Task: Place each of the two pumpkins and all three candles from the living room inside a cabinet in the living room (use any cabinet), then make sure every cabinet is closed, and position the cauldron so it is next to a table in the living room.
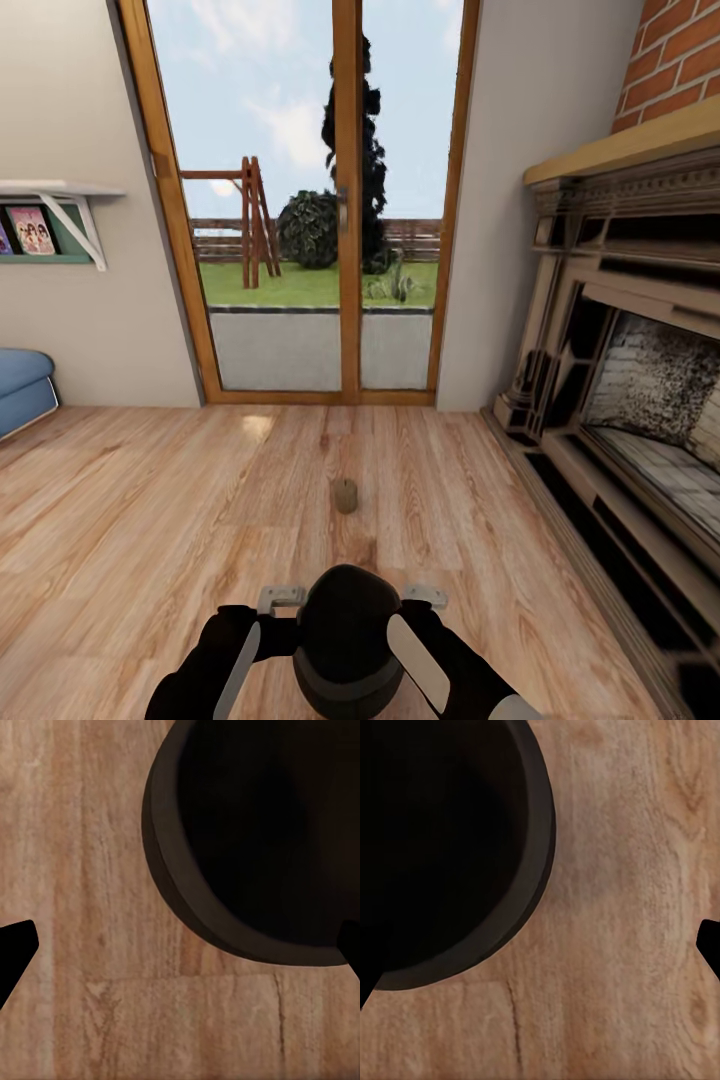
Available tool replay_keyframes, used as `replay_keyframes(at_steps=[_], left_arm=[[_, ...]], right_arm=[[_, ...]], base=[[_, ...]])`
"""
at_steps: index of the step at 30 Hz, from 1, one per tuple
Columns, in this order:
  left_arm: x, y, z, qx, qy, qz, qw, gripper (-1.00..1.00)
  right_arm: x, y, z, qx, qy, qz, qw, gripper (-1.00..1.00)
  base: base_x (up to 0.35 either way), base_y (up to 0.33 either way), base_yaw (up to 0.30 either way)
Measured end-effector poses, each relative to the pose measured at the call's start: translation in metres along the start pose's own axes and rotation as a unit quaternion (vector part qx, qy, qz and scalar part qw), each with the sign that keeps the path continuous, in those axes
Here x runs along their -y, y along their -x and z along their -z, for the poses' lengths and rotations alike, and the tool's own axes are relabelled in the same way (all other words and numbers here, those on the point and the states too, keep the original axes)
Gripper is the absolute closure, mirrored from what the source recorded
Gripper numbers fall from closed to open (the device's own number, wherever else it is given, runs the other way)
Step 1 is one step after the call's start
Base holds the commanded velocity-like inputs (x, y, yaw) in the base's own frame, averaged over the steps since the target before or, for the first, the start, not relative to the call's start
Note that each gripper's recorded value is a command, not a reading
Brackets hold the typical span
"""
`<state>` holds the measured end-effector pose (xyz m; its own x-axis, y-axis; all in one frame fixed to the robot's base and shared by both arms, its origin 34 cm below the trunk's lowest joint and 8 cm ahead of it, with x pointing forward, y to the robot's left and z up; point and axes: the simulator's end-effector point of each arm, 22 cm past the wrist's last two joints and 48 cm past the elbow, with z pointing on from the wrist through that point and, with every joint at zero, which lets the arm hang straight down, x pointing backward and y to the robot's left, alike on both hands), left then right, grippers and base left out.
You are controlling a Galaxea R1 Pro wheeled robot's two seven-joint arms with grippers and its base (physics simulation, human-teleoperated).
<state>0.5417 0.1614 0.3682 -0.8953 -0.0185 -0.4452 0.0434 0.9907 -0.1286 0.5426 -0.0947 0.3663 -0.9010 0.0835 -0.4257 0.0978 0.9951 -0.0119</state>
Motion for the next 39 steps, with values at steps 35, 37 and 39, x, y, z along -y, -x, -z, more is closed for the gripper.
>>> replay_keyframes(at_steps=[35, 37, 39], left_arm=[[-0.0019, -0.0049, -0.0063, 0.002, 0.002, 0.0, 1.0, -1.0], [-0.0019, -0.0049, -0.0064, 0.002, 0.002, 0.0, 1.0, -1.0], [-0.0019, -0.0049, -0.0064, 0.002, 0.002, 0.0, 1.0, -1.0]], right_arm=[[0.0, -0.006, -0.0071, 0.0, 0.0, 0.0, 1.0, -1.0], [0.0, -0.006, -0.0071, 0.0, 0.0, 0.0, 1.0, -1.0], [0.0001, -0.006, -0.0071, 0.0, 0.0, 0.0, 1.0, -1.0]], base=[[0.077, 0.0, 0.0], [0.004, 0.0, 0.0], [0.002, 0.0, 0.0]])
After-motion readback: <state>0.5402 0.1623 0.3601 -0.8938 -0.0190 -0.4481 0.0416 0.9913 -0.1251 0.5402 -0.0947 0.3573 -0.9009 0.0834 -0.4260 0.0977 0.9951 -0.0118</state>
